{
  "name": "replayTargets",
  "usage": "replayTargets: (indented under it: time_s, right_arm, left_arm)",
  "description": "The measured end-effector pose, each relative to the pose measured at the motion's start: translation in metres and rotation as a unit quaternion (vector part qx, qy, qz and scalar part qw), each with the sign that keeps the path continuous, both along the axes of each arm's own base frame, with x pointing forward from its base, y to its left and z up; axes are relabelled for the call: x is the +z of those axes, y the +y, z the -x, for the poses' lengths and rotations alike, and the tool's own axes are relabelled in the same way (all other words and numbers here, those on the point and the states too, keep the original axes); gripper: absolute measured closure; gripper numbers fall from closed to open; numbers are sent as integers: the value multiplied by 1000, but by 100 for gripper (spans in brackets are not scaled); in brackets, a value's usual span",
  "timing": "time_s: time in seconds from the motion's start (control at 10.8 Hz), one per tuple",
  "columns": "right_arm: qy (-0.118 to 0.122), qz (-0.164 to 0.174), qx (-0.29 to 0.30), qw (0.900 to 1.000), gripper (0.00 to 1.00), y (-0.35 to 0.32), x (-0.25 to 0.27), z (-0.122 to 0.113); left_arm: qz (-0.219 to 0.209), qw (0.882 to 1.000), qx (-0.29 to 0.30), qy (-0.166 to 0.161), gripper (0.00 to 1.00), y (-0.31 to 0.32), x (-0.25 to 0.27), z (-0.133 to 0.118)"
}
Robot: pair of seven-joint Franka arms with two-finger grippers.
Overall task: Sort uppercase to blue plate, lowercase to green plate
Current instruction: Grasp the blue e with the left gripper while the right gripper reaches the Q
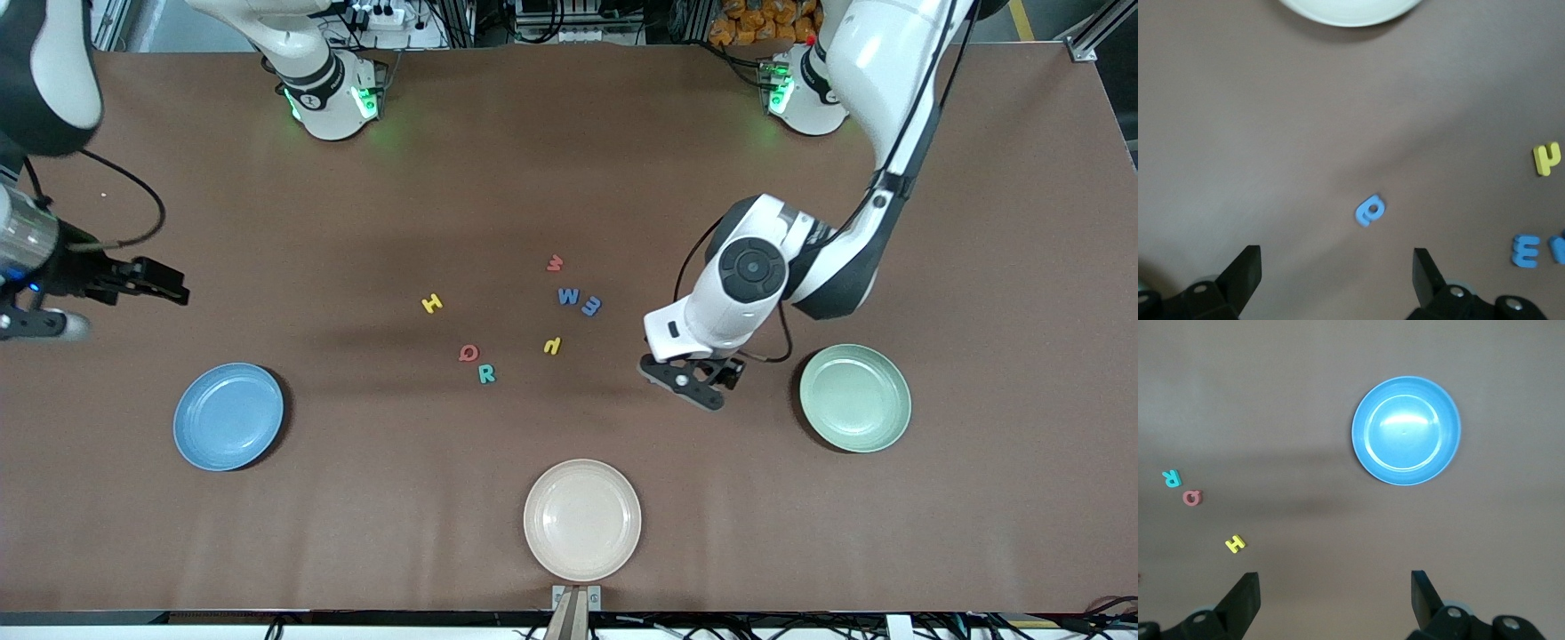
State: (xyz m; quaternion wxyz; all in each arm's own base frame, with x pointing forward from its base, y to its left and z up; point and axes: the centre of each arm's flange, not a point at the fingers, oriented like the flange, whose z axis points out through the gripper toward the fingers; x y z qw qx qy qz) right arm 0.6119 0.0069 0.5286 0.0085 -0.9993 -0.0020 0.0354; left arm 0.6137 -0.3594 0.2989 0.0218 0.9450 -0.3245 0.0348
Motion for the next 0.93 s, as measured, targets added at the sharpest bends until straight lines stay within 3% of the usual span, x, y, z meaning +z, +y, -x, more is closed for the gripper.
replayTargets:
  time_s: [0.19, 0.46, 0.74, 0.93]
  right_arm:
    - [-1, -1, 48, 999, 0, 62, -39, -18]
    - [-11, -1, 127, 992, 0, 175, -103, -26]
    - [3, 3, 171, 985, 0, 235, -161, -16]
    - [14, 5, 189, 982, 0, 254, -198, 2]
  left_arm:
    - [0, 997, -79, 4, 0, -7, -41, 1]
    - [-3, 980, -198, 6, 0, -22, -79, 12]
    - [-8, 969, -248, 13, 0, -34, -90, 25]
    - [-16, 953, -300, 24, 9, -28, -108, 30]
